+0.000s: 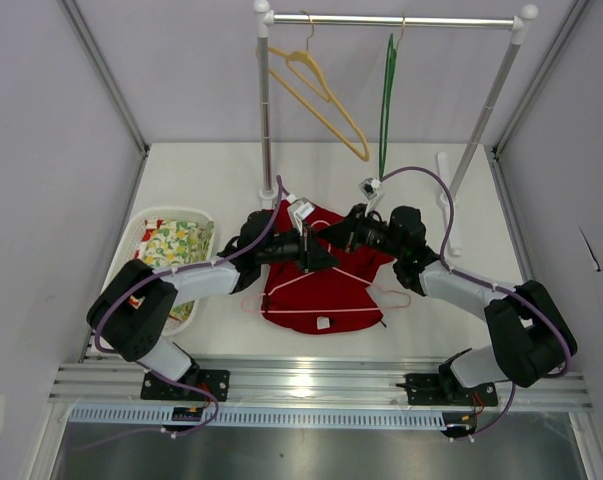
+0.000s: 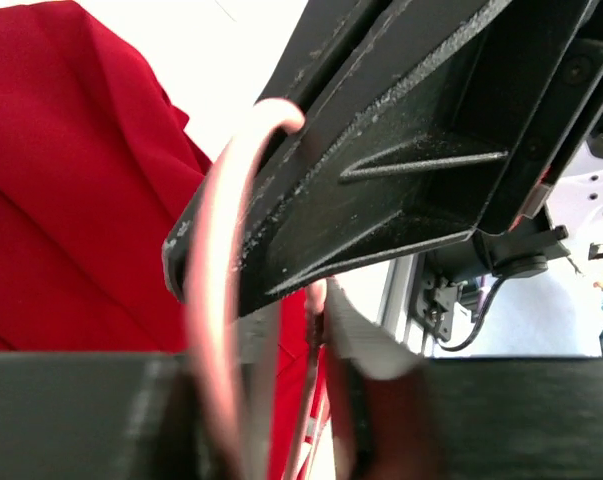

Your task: Place the skirt on the hanger

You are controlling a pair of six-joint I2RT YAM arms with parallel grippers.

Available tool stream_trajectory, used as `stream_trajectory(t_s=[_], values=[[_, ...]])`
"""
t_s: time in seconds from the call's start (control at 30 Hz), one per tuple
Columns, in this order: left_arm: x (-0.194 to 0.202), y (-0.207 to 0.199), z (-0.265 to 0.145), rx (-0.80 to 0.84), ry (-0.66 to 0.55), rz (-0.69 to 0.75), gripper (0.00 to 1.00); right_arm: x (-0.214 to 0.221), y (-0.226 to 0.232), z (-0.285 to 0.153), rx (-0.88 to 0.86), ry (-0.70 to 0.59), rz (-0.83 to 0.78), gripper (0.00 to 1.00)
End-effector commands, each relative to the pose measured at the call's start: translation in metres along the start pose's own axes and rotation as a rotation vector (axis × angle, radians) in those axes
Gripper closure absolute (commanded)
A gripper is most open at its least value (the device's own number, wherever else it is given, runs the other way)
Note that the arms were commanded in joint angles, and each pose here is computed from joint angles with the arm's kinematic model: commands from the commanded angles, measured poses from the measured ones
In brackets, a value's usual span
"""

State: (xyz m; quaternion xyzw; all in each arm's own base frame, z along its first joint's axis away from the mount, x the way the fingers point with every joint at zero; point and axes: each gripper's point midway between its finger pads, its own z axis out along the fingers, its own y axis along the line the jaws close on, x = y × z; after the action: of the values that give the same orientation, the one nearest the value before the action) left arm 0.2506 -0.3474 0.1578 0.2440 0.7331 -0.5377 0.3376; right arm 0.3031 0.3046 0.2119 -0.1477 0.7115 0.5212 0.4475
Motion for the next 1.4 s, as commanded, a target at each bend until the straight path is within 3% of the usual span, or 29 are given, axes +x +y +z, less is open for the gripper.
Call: stream_trajectory(t_s=[0.0,0.13,0.23,0.33,0.37,0.47,0.57,0.8,1.13,1.3,1.37], values=[[-0.009,-0.009,0.002,0.043,-0.040,0.041,0.81,-0.016,0.011,-0.004,-0.025,-0.053,-0.034,1.00],[-0.004,-0.007,0.002,0.038,-0.029,0.038,1.00,-0.016,0.010,-0.005,-0.012,-0.052,-0.035,1.00],[-0.003,-0.006,0.001,0.031,-0.026,0.039,1.00,-0.013,0.003,-0.007,0.038,-0.030,-0.026,0.99],[-0.003,-0.007,-0.001,0.024,-0.026,0.055,1.00,-0.020,-0.003,-0.011,0.108,-0.041,-0.028,0.67],[-0.003,-0.008,-0.002,0.021,-0.026,0.060,1.00,-0.014,-0.009,-0.015,0.148,-0.017,-0.022,0.48],[-0.005,-0.007,-0.003,0.010,-0.034,0.070,1.00,-0.015,-0.022,-0.030,0.273,-0.018,-0.011,0.31],[-0.007,-0.004,-0.003,-0.009,-0.044,0.074,1.00,-0.013,-0.033,-0.051,0.386,-0.017,0.021,0.28],[-0.020,0.007,-0.003,-0.083,-0.108,0.060,1.00,0.006,-0.053,-0.112,0.650,-0.020,0.144,0.28],[-0.035,0.032,0.000,-0.194,-0.179,0.039,1.00,0.081,-0.074,-0.183,0.920,0.115,0.308,0.53],[-0.038,0.048,0.004,-0.252,-0.182,0.002,1.00,0.116,-0.085,-0.199,0.965,0.121,0.379,0.66],[-0.038,0.051,0.006,-0.257,-0.179,-0.002,1.00,0.124,-0.090,-0.201,0.978,0.111,0.397,0.68]])
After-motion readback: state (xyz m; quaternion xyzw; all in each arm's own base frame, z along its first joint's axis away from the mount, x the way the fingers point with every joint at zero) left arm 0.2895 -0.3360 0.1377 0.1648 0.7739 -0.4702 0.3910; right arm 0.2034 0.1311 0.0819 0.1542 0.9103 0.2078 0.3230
